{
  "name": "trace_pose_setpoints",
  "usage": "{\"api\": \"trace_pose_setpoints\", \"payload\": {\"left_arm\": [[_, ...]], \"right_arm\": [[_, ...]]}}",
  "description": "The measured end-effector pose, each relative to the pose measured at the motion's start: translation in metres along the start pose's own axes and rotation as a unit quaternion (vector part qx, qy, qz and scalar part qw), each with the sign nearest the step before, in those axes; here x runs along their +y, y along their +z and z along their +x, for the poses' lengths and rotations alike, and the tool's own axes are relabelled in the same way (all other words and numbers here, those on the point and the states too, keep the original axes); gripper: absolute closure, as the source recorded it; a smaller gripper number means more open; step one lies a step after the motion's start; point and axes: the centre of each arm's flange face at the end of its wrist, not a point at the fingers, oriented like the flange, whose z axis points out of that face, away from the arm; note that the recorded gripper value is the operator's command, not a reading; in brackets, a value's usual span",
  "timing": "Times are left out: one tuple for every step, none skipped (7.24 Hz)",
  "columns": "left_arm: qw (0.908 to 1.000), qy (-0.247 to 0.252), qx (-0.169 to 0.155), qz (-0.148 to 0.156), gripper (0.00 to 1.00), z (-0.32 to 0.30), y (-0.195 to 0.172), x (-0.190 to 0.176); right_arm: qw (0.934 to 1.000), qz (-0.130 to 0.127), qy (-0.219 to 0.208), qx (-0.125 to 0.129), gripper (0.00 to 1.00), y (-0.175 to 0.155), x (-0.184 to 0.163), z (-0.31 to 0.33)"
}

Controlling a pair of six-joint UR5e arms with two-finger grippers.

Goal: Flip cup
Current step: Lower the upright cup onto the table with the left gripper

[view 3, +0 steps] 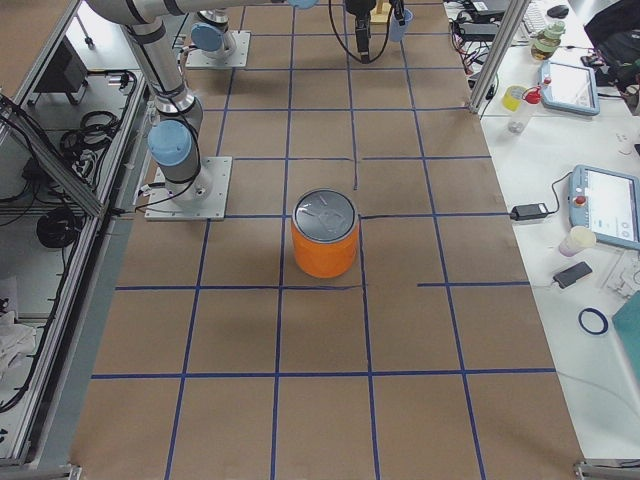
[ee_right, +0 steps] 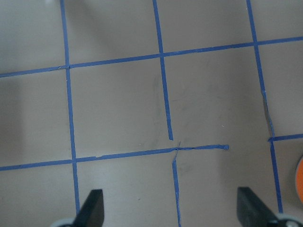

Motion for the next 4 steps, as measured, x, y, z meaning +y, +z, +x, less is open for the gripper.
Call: {"api": "trace_pose_setpoints", "payload": {"left_arm": [[1.0,0.001,0.001,-0.007,1.0,0.002,0.009,0.008],[0.9999,0.001,0.001,-0.01,1.0,0.003,0.014,0.014],[0.9999,0.0,0.001,-0.013,1.0,0.003,0.017,0.018],[0.9999,-0.001,0.001,-0.015,1.0,0.003,0.02,0.021]], "right_arm": [[1.0,0.0,0.0,0.0,0.0,0.002,-0.001,0.0],[1.0,-0.001,0.0,0.0,0.0,0.003,-0.001,-0.001],[1.0,-0.002,0.0,0.0,0.0,0.004,-0.001,-0.001],[1.0,-0.002,0.0,0.0,0.0,0.005,-0.001,-0.001]]}}
